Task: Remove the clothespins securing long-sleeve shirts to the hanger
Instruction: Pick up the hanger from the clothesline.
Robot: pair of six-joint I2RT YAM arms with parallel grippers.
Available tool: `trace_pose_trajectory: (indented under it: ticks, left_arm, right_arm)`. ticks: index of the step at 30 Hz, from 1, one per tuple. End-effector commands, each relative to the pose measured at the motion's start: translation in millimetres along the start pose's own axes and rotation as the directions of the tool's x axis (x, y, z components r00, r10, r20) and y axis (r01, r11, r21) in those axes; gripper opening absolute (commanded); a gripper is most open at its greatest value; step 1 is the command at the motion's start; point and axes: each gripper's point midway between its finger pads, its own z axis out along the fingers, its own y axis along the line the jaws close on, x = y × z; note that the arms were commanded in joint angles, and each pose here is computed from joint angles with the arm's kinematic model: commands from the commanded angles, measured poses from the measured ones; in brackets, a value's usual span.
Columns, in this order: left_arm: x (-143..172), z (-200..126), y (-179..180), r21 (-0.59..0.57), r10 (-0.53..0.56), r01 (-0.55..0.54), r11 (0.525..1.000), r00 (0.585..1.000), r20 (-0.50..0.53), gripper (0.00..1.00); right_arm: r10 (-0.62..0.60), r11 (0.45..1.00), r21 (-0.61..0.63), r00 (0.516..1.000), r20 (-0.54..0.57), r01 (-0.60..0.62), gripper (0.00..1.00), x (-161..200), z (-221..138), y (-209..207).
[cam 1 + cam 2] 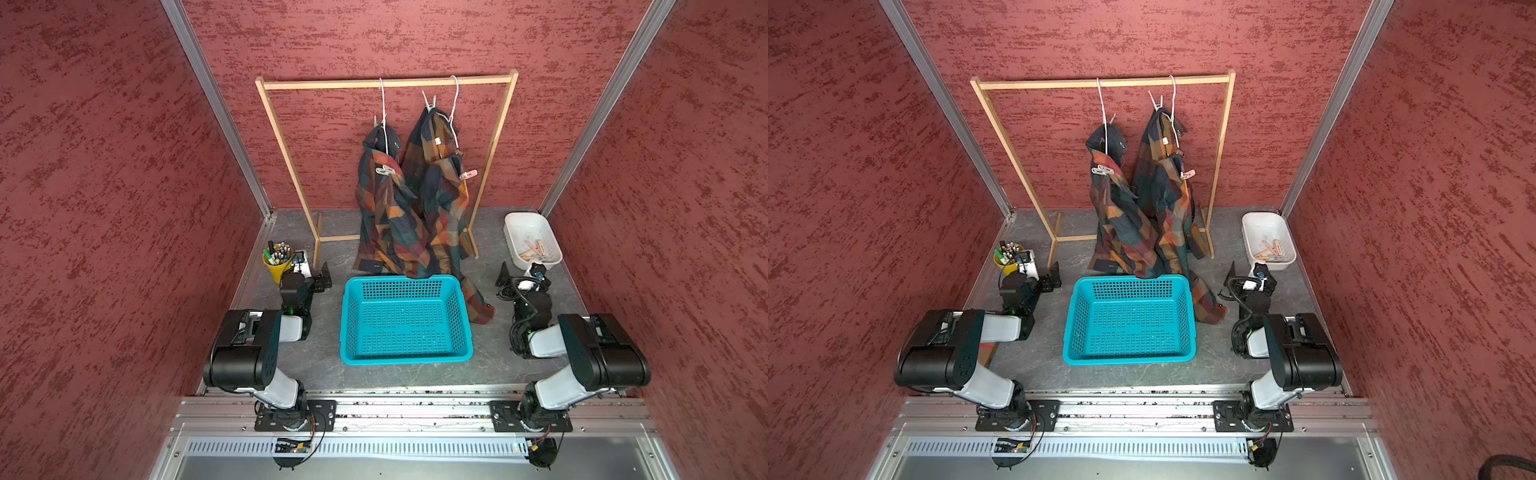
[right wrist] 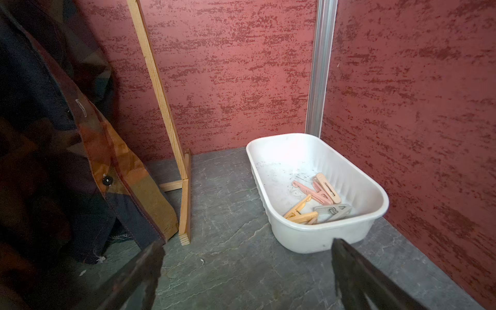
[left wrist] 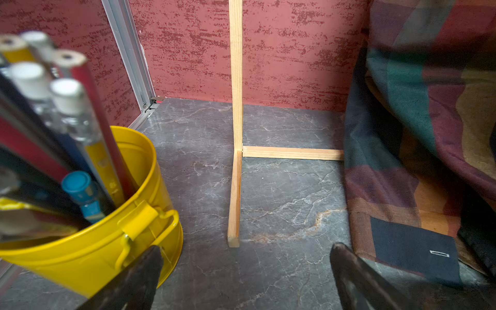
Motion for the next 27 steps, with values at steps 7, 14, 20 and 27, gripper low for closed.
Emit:
trace_pose_trajectory:
  ticks: [7,14,20,27]
  left_arm:
    - [-1,-3,0,0.011,-0.013,0.013,1.000,1.000,0.002,0.99]
    - [-2,-3,0,0.015,-0.019,0.019,1.000,1.000,0.003,0.99]
    - [-2,-3,0,0.016,-0.019,0.019,1.000,1.000,0.003,0.99]
    - [-15,-12,6,-0.027,-0.030,0.031,0.999,0.999,0.025,1.00]
  right_arm:
    - [-0.004,1.000,-0.007,1.000,0.004,0.004,0.99,-2,0,0]
    - [-0.004,1.000,-0.006,1.000,0.002,0.004,0.99,-2,0,0]
    - [-0.004,1.000,-0.005,1.000,0.005,0.004,0.99,-3,0,-1]
    - [-0.014,1.000,0.005,0.999,-0.032,0.014,0.99,-28,11,3]
